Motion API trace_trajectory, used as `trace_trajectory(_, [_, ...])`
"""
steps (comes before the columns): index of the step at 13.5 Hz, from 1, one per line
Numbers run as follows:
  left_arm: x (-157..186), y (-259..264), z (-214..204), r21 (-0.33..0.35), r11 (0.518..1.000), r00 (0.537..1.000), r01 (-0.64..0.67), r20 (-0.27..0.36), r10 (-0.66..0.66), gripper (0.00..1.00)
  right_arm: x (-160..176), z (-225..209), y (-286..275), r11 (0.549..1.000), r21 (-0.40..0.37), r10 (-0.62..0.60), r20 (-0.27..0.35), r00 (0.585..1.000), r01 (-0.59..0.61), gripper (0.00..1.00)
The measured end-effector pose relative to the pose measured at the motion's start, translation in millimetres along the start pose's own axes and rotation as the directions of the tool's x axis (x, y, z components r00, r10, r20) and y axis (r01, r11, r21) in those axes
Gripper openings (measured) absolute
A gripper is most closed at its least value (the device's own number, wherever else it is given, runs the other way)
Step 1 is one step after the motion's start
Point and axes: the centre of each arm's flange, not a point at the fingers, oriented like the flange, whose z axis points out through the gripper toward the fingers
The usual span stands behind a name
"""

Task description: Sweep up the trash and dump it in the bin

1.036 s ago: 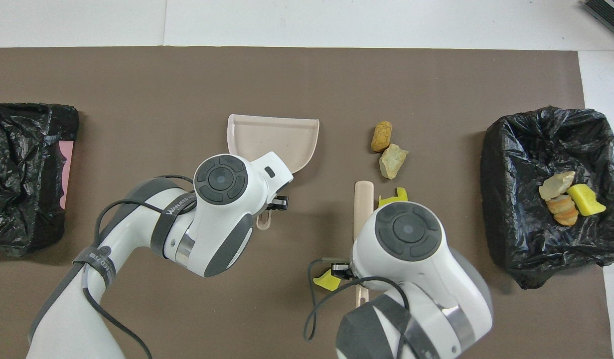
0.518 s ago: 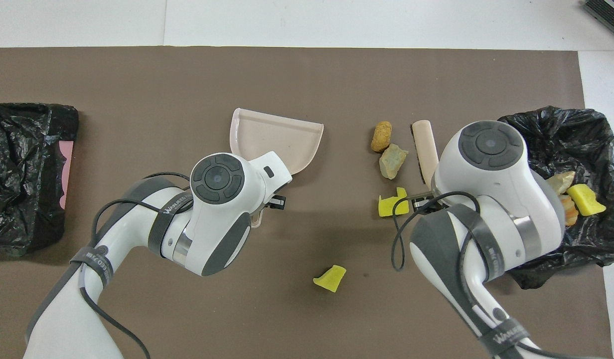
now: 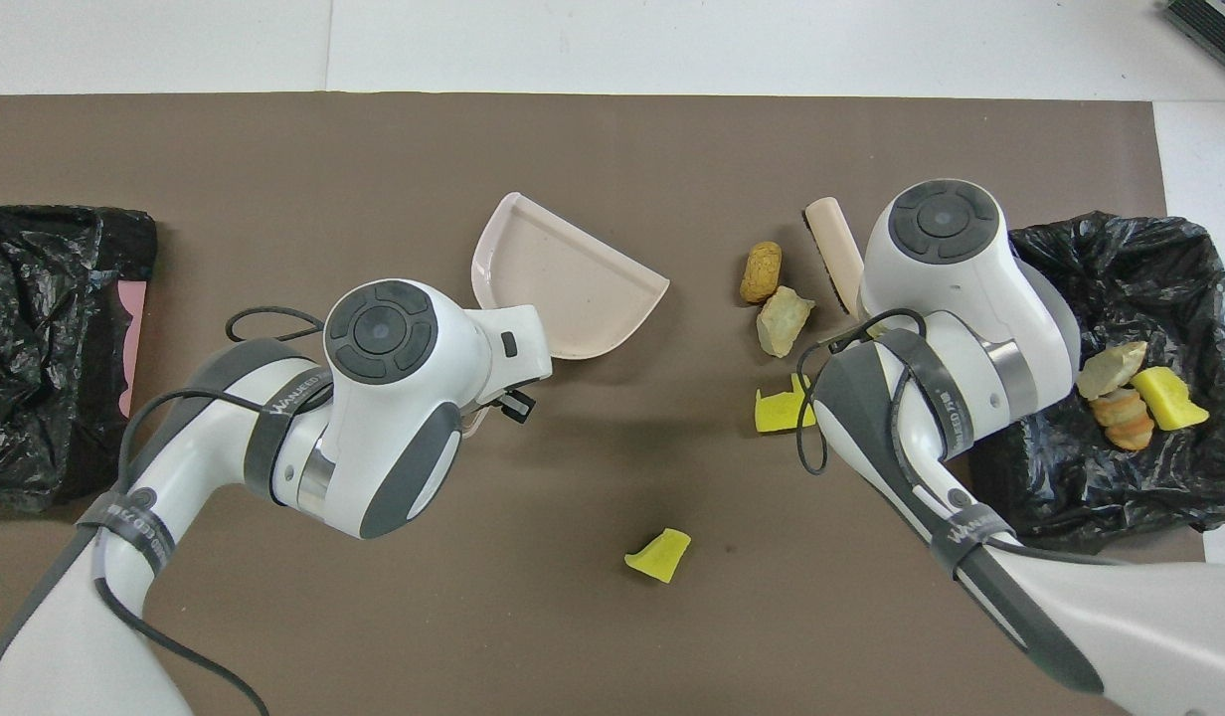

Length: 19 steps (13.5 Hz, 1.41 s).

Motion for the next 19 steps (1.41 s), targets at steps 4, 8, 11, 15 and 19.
trace_trajectory(4, [-13, -18, -12, 0.028, 0.962, 0.961, -0.27, 0.063, 0.268, 0.31, 7, 9, -31, 0.999, 0.02, -0.04, 0.011, 0.999, 0.039, 0.25])
trace_trajectory(8, [-23, -23, -2, 0.015, 0.889, 0.885, -0.457, 0.108, 0.453, 0.31, 7, 3, -61, 0.997, 0.074, -0.012, 0.013, 1.0, 0.011, 0.25])
trace_trajectory(11, [-30, -28, 8, 0.008, 0.866, 0.859, -0.5, 0.128, 0.495, 0.31, 6, 0, -90, 0.992, 0.125, 0.026, 0.027, 0.999, -0.03, 0.25])
trace_trajectory(15, [-32, -29, 16, 0.03, 0.847, 0.843, -0.531, 0.118, 0.524, 0.31, 2, -9, -139, 0.984, 0.162, 0.074, 0.037, 0.997, -0.079, 0.25])
trace_trajectory(19, [-33, -29, 17, 0.031, 0.845, 0.841, -0.535, 0.118, 0.528, 0.31, -6, -23, -199, 0.95, 0.301, 0.064, 0.053, 0.997, -0.077, 0.25])
